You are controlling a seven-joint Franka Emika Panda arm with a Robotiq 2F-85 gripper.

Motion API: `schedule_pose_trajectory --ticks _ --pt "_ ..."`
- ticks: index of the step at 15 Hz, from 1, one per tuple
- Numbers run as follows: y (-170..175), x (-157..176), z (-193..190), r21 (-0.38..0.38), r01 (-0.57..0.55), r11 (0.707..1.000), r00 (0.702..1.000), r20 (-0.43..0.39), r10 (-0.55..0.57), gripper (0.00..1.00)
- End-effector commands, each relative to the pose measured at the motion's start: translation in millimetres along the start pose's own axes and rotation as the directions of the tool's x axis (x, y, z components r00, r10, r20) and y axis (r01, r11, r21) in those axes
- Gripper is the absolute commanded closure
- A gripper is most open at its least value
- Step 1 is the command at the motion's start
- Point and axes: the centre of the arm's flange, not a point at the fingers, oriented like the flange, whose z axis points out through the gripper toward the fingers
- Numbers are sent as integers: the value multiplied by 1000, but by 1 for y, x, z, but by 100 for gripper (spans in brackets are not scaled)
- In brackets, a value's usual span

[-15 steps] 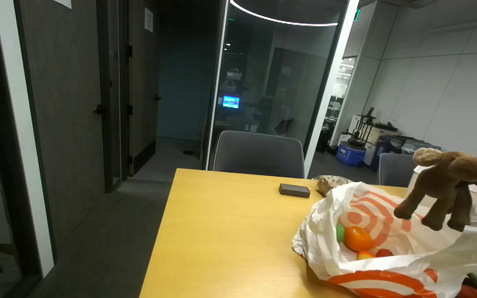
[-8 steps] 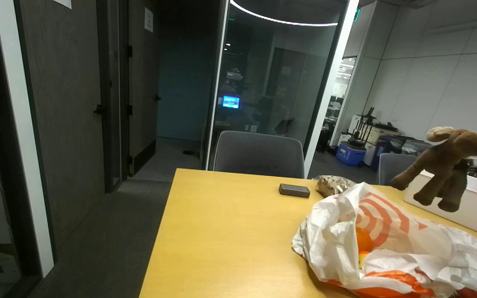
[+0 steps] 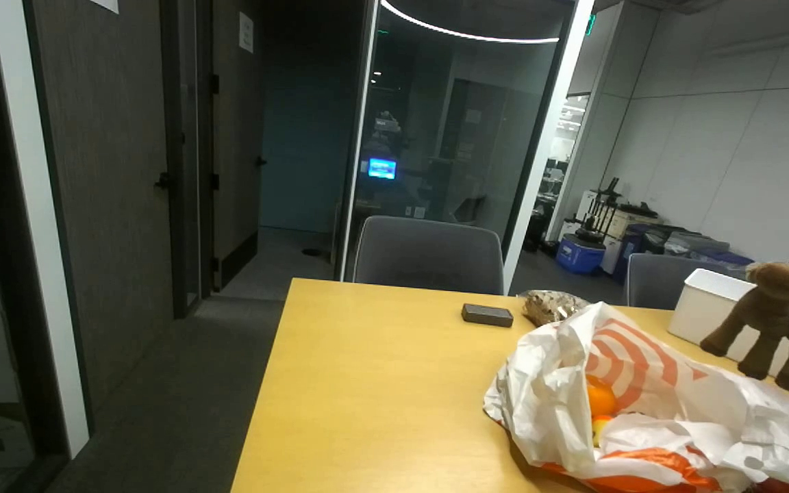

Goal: Put the radish and orange in the black bowl and put the moose on the table.

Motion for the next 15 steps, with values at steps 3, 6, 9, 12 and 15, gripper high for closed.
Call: schedule_pose_trajectory --ticks 3,6,9,12,15 --pt "19 -7 -27 -262 -150 953 987 -98 128 97" --pt "32 -10 -23 -402 -218 889 974 -141 175 97" --pt "44 -19 -5 -540 -268 798 963 -167 210 97" --pt "46 -26 16 -658 -293 694 955 -171 241 97" --pt "42 -21 33 -751 -300 589 951 -186 247 97"
